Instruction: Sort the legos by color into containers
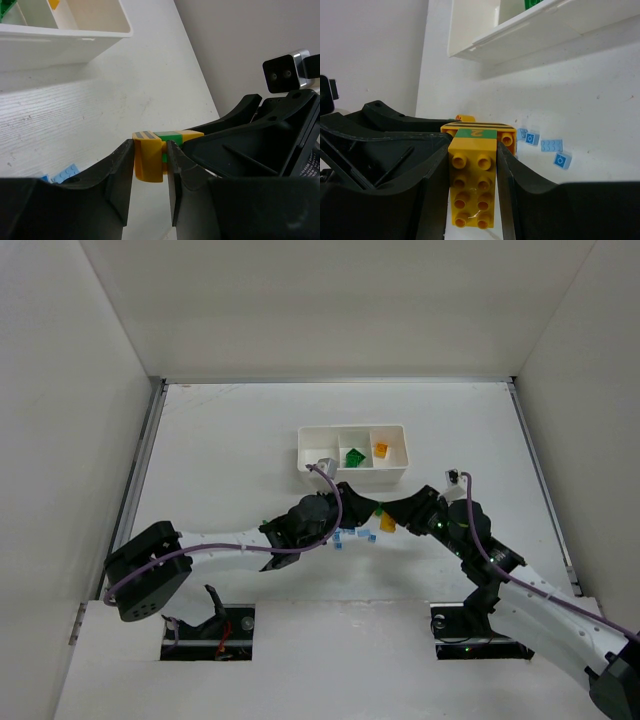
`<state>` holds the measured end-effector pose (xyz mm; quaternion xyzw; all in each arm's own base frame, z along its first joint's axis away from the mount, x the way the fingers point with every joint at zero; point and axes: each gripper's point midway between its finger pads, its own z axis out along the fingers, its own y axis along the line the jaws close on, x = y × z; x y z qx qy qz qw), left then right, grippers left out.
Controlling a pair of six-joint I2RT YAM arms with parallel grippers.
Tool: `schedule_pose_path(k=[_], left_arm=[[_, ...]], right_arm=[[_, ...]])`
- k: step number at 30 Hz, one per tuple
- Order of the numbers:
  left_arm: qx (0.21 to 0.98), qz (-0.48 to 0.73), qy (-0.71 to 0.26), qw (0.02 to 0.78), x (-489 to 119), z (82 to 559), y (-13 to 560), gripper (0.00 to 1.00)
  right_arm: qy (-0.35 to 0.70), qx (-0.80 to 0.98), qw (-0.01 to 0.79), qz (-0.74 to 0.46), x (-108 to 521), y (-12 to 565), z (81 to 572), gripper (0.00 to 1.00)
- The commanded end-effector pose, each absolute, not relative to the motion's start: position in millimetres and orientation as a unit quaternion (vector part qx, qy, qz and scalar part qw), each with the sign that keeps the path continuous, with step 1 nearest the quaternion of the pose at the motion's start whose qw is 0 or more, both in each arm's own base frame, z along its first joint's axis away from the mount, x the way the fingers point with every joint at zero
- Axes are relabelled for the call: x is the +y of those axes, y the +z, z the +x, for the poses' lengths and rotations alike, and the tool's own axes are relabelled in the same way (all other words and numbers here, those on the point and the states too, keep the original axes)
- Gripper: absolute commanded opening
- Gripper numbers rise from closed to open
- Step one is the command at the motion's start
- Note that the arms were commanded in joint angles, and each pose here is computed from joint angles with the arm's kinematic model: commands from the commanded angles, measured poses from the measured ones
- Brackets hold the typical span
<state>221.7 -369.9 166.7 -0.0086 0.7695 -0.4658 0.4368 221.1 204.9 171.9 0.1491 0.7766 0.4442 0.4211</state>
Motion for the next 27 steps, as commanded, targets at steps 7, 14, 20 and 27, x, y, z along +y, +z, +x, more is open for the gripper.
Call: schedule_pose_path(k=[7, 14, 20, 27], left_arm=[[0.750, -0.022, -0.478, 0.457, -353, 229, 185, 0.07], [0.755, -0.039, -0.460, 0.465, -336, 241, 177, 0.06], [0.747, -0.044, -0.465, 0.473, -333, 248, 188, 0.06], [0.774, 0.002, -0.442, 0.454, -351, 237, 173, 0.09]], right_arm=[[0.507, 0.722, 0.448, 0.146, 207, 216, 222, 0.19], [0.511, 0.719, 0.449, 0.145, 202, 220, 221, 0.19], [0.497, 0.722, 0.457, 0.150, 193, 217, 226, 0.19], [0.464, 0.729, 0.477, 0.159, 178, 211, 234, 0.19]])
